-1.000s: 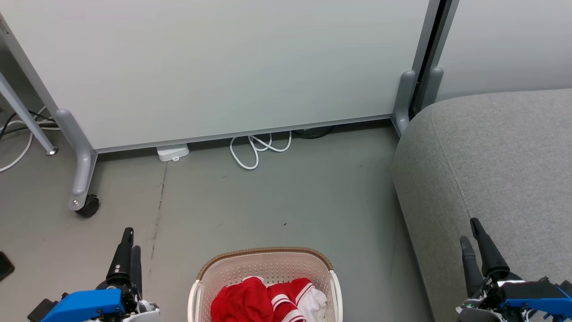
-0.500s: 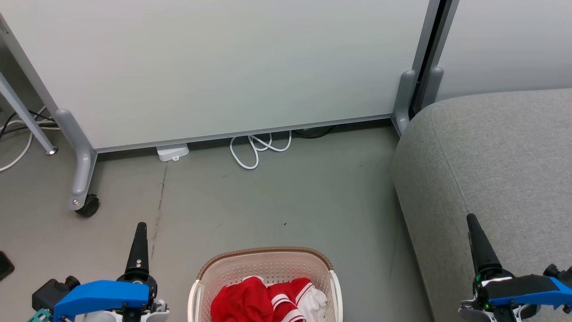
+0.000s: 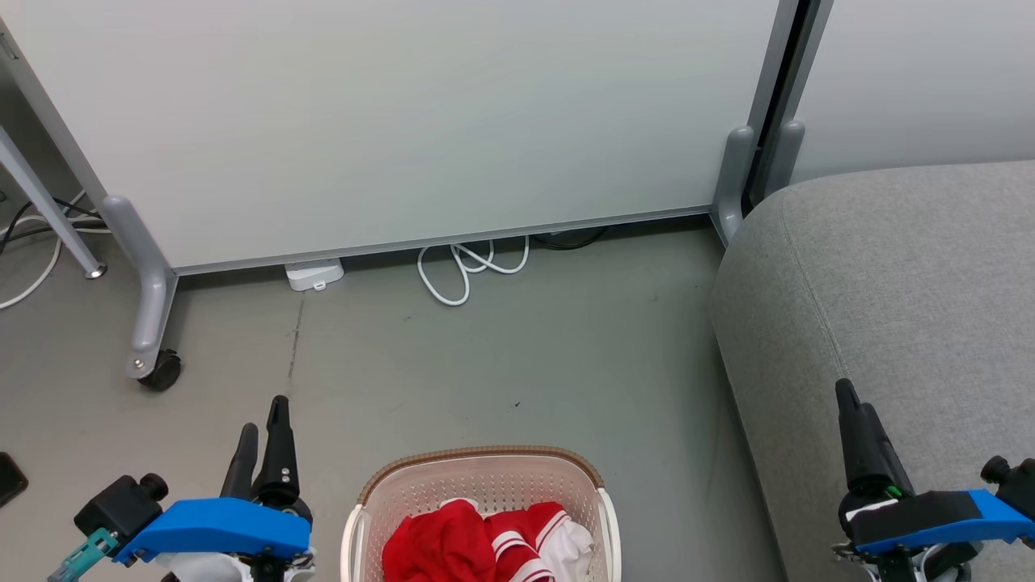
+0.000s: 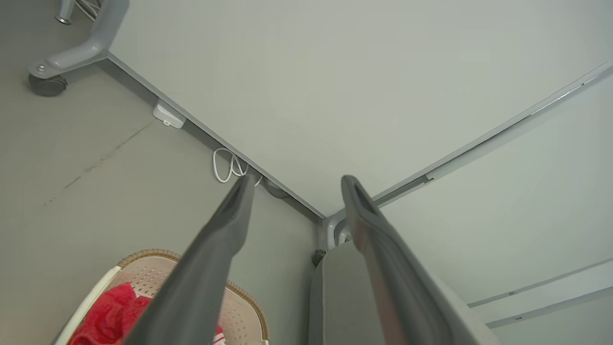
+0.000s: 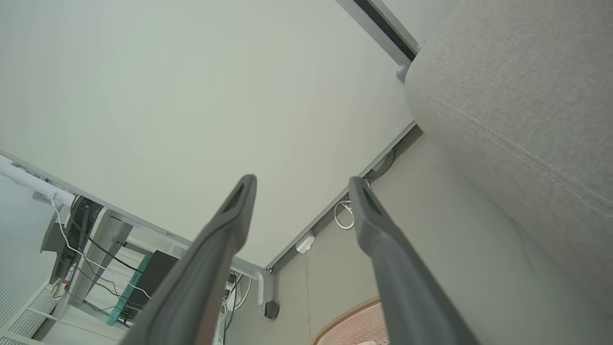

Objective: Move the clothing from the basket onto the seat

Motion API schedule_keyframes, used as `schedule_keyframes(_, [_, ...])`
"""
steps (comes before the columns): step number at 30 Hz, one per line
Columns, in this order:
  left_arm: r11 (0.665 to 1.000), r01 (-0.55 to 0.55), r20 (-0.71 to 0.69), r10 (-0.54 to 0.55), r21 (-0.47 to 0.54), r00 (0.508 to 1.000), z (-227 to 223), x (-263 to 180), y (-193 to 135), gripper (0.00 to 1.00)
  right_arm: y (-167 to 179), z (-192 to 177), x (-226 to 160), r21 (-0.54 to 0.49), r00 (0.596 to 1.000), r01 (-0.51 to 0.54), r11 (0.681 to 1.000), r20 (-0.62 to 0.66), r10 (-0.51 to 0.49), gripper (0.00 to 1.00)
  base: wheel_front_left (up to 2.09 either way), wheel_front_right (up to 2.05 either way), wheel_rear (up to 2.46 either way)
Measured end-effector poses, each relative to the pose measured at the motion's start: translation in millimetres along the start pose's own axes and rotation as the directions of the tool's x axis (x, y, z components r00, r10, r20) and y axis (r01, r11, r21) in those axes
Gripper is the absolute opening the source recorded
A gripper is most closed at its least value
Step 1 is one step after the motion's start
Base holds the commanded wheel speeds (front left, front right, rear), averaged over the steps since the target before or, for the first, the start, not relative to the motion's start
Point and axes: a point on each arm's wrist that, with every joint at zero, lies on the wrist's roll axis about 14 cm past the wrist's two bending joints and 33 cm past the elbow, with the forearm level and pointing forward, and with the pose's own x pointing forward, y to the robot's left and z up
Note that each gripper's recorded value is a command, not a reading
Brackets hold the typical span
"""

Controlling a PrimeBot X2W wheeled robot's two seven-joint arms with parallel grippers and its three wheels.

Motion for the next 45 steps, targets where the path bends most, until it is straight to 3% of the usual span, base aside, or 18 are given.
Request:
schedule_keyframes(9, [0.988,0.016,0.003,-0.017,0.153,1.000,-0.8,1.4,-5.7,1.00,1.6,0.2,0.7,-0.152,1.000,-0.009,0.988,0.006,0.010,1.00,0.00,0.00,0.00])
schedule_keyframes(20, [0.951,0.031,0.010,-0.035,0.309,0.999,-0.9,1.9,-9.1,1.00,4.1,-1.9,1.6,-0.296,1.000,-0.023,0.955,0.002,0.024,1.00,0.00,0.00,0.00])
schedule_keyframes(45, [0.839,0.066,0.029,-0.097,0.541,0.995,-3.4,1.7,-20.5,1.00,10.6,-3.2,4.0,-0.563,0.998,-0.058,0.825,0.000,0.069,1.00,0.00,0.00,0.00])
